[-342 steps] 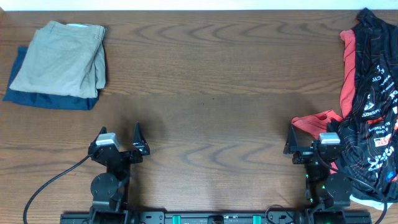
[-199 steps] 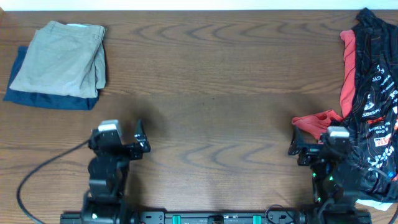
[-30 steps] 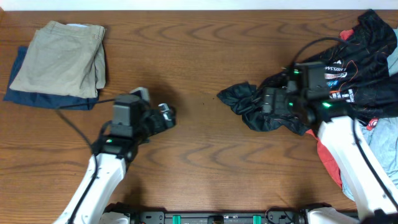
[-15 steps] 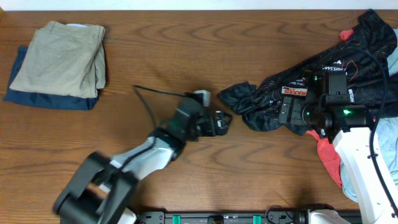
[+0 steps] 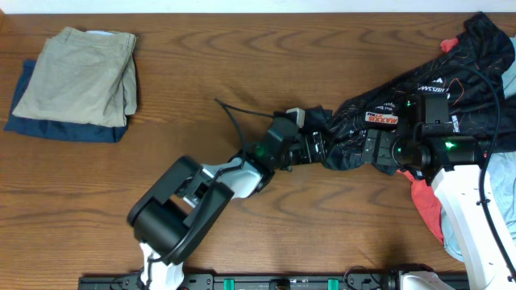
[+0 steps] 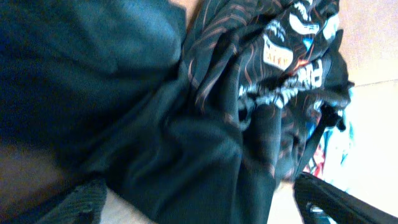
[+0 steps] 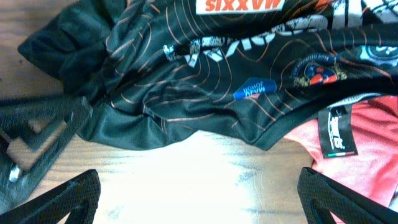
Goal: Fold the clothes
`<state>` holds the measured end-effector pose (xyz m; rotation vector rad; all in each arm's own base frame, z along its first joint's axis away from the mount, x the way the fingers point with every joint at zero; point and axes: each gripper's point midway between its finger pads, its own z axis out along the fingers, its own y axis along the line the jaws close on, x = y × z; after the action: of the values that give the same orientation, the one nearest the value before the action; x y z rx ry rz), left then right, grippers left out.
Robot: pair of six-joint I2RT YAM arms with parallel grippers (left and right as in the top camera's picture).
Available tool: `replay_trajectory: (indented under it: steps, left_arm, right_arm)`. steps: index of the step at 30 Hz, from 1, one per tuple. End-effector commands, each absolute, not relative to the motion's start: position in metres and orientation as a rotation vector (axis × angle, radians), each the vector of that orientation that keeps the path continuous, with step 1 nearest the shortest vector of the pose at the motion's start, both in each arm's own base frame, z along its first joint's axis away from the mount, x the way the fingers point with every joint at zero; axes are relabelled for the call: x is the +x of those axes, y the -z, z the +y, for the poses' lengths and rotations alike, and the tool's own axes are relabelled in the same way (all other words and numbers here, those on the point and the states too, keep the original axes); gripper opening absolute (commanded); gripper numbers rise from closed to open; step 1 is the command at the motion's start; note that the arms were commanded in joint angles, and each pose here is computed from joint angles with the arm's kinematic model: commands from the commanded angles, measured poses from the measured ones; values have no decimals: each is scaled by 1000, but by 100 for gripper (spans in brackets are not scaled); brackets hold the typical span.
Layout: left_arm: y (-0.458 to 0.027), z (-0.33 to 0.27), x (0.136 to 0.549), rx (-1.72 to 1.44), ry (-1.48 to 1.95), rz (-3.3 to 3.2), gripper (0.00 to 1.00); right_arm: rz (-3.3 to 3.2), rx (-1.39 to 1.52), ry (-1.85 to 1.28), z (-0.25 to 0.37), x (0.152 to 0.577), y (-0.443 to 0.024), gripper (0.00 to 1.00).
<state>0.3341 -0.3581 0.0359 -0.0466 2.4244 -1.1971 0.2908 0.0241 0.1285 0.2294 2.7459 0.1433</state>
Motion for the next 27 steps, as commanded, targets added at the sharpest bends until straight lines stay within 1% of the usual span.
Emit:
replay_trajectory:
  steps: [1,2,3,5,9,13,16,18,21,22,23,24,25,26,27]
  left_arm:
    - [-30,-367,342,-98,1219,2442,68]
    - [-30,-368,343,-98,1219,2439,45]
    - [-31,-368,344,-93,1219,2435,31]
    - [-34,-365,347,-66,1206,2423,7]
    - [-37,-338,361,61,1071,2411,6]
    - [-50,-273,396,-23,852,2399,6]
    - [-81,-205,435,-200,728,2301,6]
    - [-111,-155,460,-314,688,2203,6]
    - [-146,-92,487,-436,634,2083,7]
    - [-155,-73,494,-467,625,2052,28]
    - [-161,-58,497,-486,638,2038,60]
    - [-162,-54,497,-492,653,2039,74]
    - [-161,-49,496,-497,682,2050,94]
    - [-157,-49,492,-497,717,2078,98]
    - [-150,-50,486,-504,740,2115,98]
  right_arm:
    - [2737,240,-132,21,290,-133,99]
    - [2741,242,-129,20,290,-132,99]
    - [2743,245,-114,18,289,-132,99]
    - [2746,255,-75,13,288,-131,99]
    - [2752,263,-41,9,286,-130,99]
    - [2755,264,-36,8,285,-130,99]
    - [2754,264,-36,8,285,-130,99]
    - [2754,264,-36,8,285,-130,99]
    - [2754,264,-36,8,285,-130,99]
    - [2754,264,-36,8,285,-130,99]
    - [2755,263,-37,9,285,-130,99]
    - [2754,264,-37,9,285,-130,99]
    - [2755,263,-37,9,285,-130,99]
    - [2755,263,-37,9,285,-130,99]
    - [2755,263,-37,9,285,-130,99]
